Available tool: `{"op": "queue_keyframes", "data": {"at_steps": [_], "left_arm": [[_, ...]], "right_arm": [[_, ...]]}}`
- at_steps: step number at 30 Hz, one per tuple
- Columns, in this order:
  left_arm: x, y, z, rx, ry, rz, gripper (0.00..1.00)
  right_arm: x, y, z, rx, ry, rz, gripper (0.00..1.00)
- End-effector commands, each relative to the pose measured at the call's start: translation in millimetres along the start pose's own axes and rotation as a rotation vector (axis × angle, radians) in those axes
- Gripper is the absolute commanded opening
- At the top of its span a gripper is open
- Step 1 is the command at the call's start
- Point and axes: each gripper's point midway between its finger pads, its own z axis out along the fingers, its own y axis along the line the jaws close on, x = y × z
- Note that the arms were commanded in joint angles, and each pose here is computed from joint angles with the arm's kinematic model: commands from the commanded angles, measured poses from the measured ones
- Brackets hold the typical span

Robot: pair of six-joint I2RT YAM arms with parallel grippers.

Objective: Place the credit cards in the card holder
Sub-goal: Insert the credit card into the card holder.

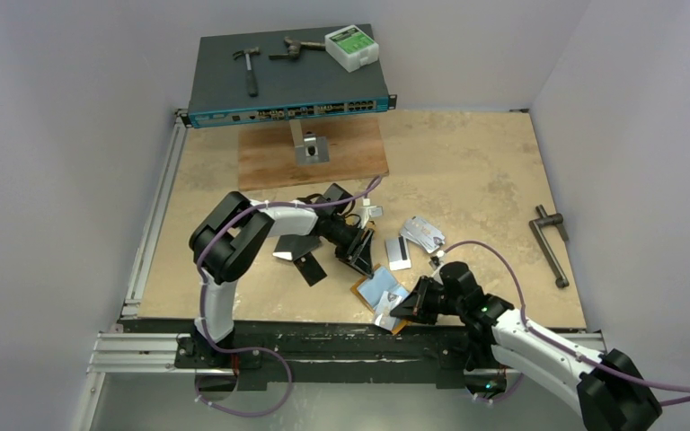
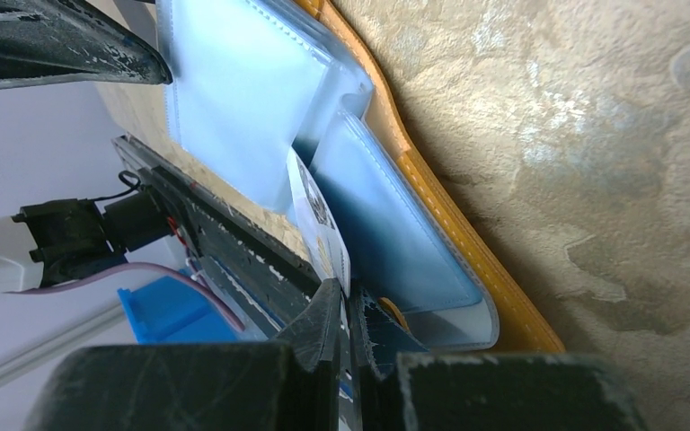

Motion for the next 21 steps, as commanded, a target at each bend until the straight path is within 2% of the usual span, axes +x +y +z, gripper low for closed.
{"op": "queue_keyframes", "data": {"at_steps": [1,4,7,14,21], "left_arm": [[46.4,-3.9,18.6,0.022,0.155,-0.085,0.41],[44.3,-16.5,18.5,0.1,0.155,-0.098,0.4],[38.9,-29.4,15.4,0.164,0.159,-0.088,0.23],[36.2,-40.4,14.4,0.237,0.174,-0.095,0.0],[33.9,-32.6,10.2,0.205,0.154,-0.111,0.0]], "right_arm": [[-1.1,-24.9,2.9,0.082,-0.026,0.004,0.0],[-0.7,-25.6,2.7,0.085,-0.025,0.005,0.0],[-0.6,-25.7,2.7,0.085,-0.025,0.004,0.0],[-0.8,-26.2,3.7,0.087,-0.022,0.002,0.0],[-0.1,-28.1,3.6,0.095,-0.02,0.001,0.0]]}}
